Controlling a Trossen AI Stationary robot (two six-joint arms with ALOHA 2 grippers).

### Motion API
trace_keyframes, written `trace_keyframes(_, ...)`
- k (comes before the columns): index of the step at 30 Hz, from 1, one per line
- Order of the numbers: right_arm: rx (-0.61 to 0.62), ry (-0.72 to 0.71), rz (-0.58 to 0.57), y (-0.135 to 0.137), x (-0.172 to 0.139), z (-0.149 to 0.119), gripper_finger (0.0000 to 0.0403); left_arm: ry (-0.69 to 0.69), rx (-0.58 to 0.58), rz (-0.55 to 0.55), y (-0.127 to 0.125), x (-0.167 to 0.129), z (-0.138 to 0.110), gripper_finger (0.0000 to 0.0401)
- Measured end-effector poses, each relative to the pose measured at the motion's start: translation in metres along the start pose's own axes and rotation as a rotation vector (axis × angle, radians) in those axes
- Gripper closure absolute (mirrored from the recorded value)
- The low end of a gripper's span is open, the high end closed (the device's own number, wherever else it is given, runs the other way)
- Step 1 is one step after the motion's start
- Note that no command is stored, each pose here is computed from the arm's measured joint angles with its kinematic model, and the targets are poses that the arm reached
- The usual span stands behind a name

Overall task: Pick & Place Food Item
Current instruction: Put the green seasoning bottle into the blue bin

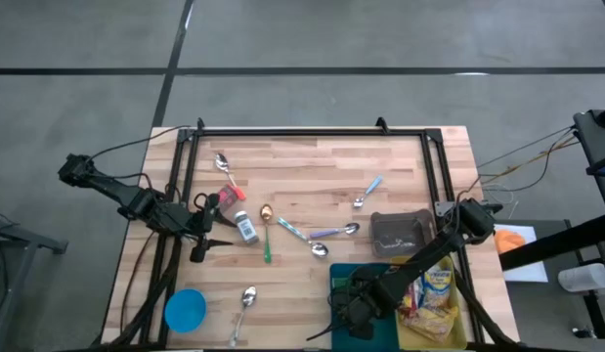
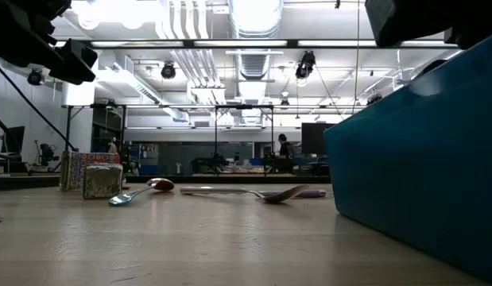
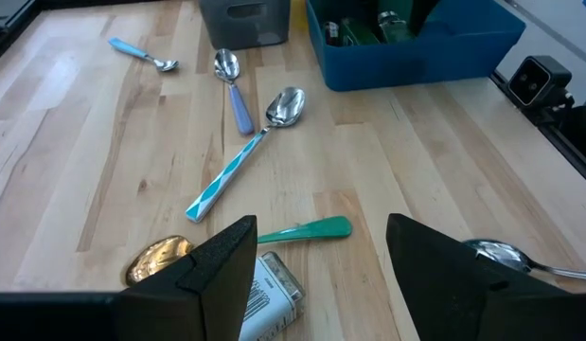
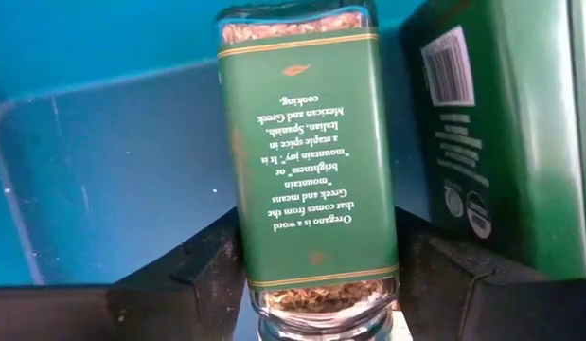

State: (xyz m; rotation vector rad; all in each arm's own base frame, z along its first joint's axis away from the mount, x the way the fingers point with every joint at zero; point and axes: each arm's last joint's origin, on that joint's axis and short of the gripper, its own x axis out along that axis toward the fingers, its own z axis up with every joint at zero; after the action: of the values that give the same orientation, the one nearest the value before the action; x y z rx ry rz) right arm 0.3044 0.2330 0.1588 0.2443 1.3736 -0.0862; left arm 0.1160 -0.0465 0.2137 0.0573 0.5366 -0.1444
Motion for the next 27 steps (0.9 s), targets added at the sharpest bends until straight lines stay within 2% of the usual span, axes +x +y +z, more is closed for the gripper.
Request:
trace_keyframes(12, -0.003, 0.002, -0.001, 0.000, 0.001, -0.001, 0.0095, 0.000, 0.000, 0.000, 0.000, 0.000, 0.000, 0.0160)
trace_keyframes(27, -0.010, -0.026, 0.035, 0.000, -0.015, 0.001, 0.0087, 0.000, 0.000, 0.000, 0.000, 0.000, 0.000, 0.0160)
